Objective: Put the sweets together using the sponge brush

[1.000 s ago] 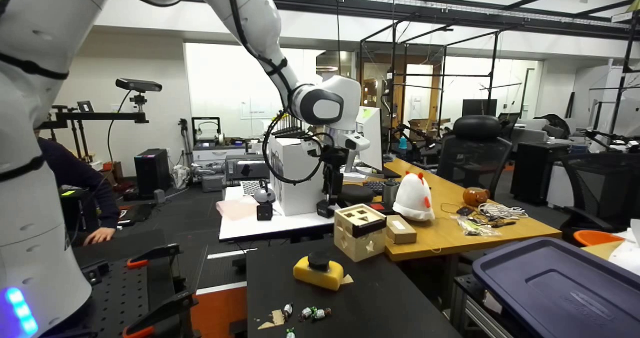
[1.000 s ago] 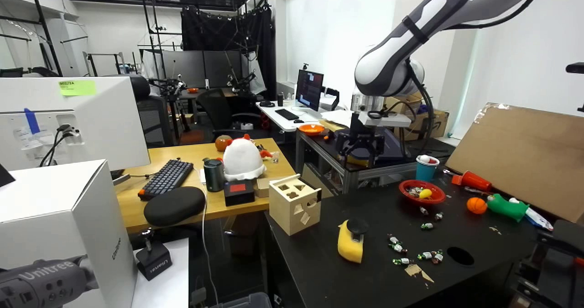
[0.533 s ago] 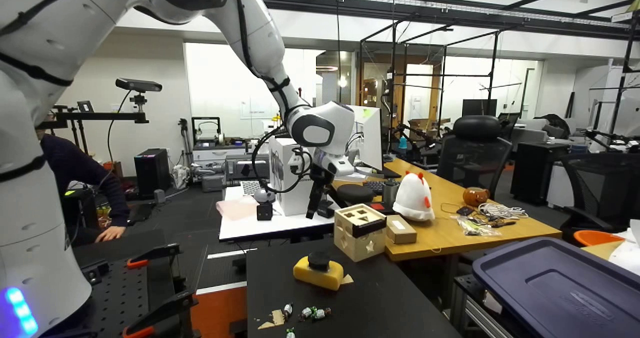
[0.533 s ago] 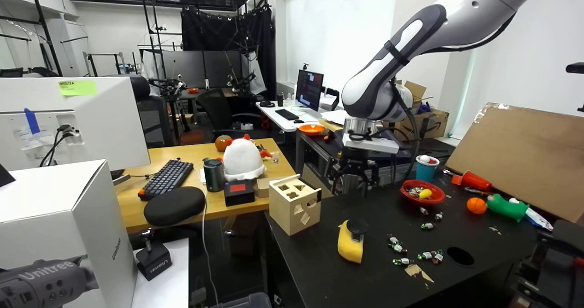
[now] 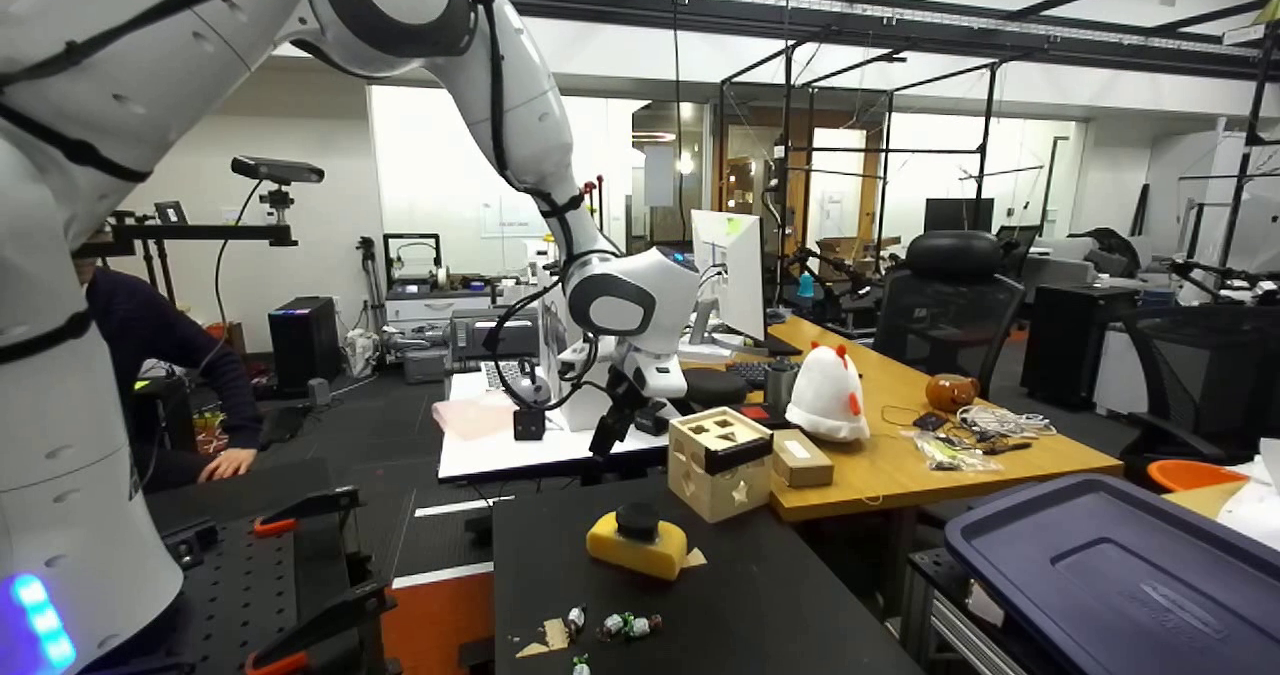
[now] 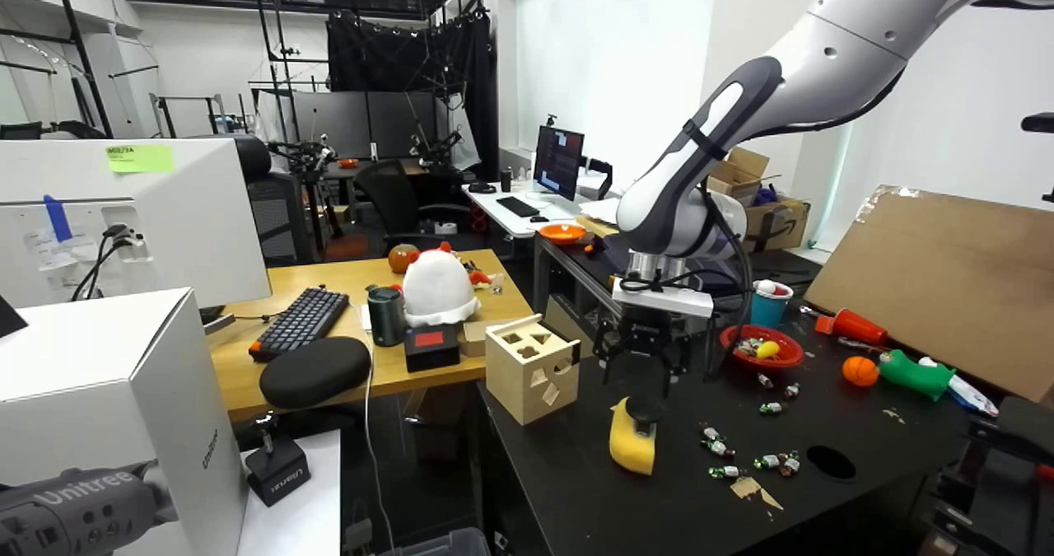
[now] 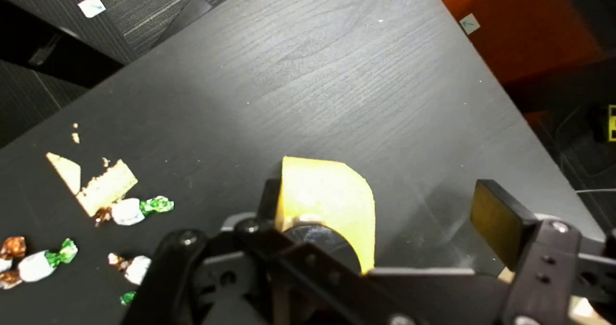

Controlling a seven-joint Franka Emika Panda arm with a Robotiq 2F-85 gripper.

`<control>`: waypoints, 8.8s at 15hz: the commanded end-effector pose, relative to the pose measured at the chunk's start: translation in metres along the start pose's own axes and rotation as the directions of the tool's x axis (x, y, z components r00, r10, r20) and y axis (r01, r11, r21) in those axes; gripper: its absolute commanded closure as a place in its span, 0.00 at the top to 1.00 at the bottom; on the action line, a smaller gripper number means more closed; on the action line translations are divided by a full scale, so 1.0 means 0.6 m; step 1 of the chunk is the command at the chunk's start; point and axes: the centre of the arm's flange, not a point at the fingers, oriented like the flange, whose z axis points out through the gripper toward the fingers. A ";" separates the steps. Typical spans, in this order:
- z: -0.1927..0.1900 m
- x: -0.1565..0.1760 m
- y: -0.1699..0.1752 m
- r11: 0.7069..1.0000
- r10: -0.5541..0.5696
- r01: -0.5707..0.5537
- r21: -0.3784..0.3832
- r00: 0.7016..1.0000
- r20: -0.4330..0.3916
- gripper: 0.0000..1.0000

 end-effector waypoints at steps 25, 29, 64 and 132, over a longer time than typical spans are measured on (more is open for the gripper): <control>0.084 0.065 -0.015 0.967 0.165 -0.191 -0.169 0.974 -0.154 1.00; 0.100 0.076 0.001 0.965 0.193 -0.214 -0.154 0.971 -0.142 1.00; 0.092 0.043 -0.023 0.989 -0.119 0.102 -0.106 0.977 -0.176 0.51; 0.010 -0.025 0.036 0.946 -0.312 0.294 -0.135 0.940 -0.136 1.00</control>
